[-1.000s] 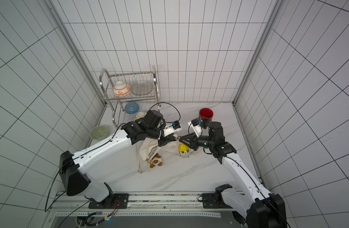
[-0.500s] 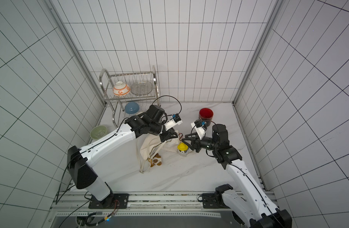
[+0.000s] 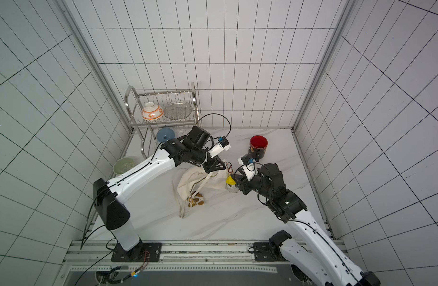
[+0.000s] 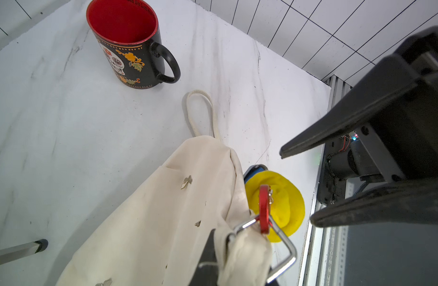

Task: Remove the decoration from the bag
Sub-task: Remove the decoration item from the bag.

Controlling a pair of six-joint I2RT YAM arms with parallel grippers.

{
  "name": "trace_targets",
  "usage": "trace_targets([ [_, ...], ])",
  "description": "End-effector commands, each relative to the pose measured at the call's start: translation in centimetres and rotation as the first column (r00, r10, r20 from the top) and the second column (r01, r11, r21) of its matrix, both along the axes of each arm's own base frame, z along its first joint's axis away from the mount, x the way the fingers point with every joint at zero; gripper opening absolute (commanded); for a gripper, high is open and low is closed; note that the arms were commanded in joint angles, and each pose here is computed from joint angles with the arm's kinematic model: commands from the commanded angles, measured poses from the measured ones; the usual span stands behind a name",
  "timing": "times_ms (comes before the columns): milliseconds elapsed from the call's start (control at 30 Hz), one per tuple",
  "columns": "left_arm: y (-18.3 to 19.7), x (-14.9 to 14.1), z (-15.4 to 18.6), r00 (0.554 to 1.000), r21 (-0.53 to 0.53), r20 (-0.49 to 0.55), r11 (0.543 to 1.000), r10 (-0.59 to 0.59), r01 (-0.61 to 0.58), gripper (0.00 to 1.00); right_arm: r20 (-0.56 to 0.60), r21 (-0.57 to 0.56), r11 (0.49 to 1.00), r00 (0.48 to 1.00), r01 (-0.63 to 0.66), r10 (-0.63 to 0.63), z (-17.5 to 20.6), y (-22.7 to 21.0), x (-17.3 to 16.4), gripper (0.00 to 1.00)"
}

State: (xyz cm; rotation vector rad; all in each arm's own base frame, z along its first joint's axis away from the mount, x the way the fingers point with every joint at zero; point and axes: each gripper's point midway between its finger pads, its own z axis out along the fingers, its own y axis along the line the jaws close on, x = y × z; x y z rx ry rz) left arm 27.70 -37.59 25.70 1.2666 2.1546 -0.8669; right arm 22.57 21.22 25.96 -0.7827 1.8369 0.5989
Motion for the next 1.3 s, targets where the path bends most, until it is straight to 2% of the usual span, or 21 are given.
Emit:
trace_targets([
  [0, -0.5, -0.3, 1.6, 1.0, -0.044, -0.027, 0.999, 0.0, -0.002, 0.0, 0.136, -0.009, 0.997, 0.988, 0.08, -0.078, 2.7, 0.0, 1.5, 0.44],
  [133, -0.6, -0.5, 2.0, 0.999, -0.055, -0.042, 0.999, -0.005, 0.002, 0.0, 0.182, 0.006, 0.997, 0.981, 0.074, -0.074, 3.3, 1.2, 1.4, 0.42],
  [700, -0.8, -1.0, 2.6, 0.998, -0.075, -0.054, 0.997, -0.022, 0.017, 0.0, 0.153, 0.041, 0.997, 0.986, 0.058, -0.063, 2.8, 2.5, 1.8, 0.28],
  [967, -0.4, -1.6, 2.7, 0.998, -0.089, -0.026, 0.994, -0.058, 0.056, 0.0, 0.133, 0.091, 0.995, 0.991, -0.035, 0.023, 2.4, 3.4, 0.7, 0.27],
  [1267, 0.0, -1.5, 3.0, 0.998, -0.1, -0.017, 0.993, -0.058, 0.056, 0.0, 0.092, 0.119, 0.992, 0.995, -0.052, 0.041, 2.0, 3.1, 0.6, 0.25],
])
